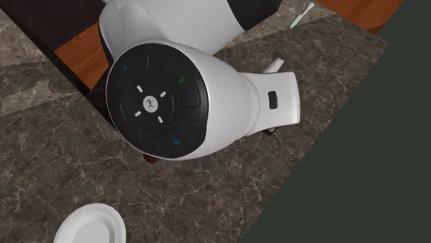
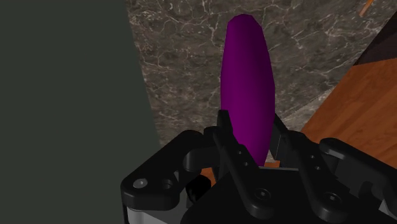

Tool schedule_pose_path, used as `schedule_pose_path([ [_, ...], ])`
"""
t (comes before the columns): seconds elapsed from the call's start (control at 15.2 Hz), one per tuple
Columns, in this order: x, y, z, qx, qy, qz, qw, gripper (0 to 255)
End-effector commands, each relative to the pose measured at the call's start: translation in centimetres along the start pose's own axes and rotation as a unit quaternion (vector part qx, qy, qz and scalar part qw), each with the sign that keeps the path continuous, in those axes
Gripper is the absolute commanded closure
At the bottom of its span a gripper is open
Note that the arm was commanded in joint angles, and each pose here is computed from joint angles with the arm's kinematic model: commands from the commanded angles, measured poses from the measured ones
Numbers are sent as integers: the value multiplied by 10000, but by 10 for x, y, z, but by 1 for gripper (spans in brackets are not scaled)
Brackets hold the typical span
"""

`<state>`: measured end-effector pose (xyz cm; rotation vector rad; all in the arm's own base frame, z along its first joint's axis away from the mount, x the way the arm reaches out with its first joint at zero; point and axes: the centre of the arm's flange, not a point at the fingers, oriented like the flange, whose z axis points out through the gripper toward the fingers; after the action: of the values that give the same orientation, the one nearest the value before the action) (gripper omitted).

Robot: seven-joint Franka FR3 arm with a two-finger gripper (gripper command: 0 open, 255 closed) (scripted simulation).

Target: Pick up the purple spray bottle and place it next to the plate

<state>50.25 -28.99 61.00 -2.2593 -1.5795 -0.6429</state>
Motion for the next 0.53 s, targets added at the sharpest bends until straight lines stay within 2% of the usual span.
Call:
schedule_pose_path([
  [0.0,5,0,-9,2,0,0,10000,255],
  [0.33,18,0,-31,2,0,0,10000,255],
  [0.46,-7,-7,-30,2,0,0,10000,255],
])
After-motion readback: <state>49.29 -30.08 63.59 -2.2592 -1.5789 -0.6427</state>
